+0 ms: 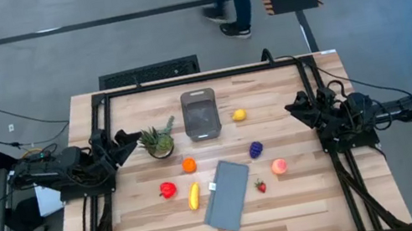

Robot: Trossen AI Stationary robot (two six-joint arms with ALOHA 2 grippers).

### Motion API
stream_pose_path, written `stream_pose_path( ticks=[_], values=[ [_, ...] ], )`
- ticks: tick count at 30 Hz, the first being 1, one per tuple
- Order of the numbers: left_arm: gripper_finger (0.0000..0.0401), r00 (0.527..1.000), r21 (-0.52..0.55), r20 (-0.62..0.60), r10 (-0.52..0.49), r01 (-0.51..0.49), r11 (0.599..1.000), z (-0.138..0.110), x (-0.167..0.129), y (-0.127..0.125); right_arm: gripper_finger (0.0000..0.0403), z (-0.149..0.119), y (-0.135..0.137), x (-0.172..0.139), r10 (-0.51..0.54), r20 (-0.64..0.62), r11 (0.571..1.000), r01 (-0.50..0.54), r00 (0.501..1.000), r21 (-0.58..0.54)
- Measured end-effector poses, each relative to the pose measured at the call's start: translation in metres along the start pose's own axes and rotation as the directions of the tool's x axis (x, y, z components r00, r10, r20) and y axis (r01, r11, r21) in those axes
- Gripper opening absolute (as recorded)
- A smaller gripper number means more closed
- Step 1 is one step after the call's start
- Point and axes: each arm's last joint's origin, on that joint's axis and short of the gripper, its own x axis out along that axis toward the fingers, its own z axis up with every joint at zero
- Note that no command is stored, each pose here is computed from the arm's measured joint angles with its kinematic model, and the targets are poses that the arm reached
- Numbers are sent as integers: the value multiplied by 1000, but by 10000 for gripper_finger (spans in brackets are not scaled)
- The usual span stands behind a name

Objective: Pick and placing Produce into tupperware
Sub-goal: Put the red apple into the black bin

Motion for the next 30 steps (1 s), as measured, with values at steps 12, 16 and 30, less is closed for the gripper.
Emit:
stream_pose_path(
  ticks=[12, 16, 30],
  values=[
    [316, 999, 33, 33, -32, 31, 999, 3, 3, -4, 196, 0, 0, 0, 0, 0, 1000, 0, 1000, -16],
    [316, 999, 80, 21, -41, 39, 996, 4, 8, -7, 196, -1, -1, 0, -11, -3, 1000, 11, 1000, -23],
    [316, 951, 165, -299, 71, -21, 986, 4, 51, -30, 196, -1, -1, 0, -26, 2, 999, 26, 1000, -26]
  ],
)
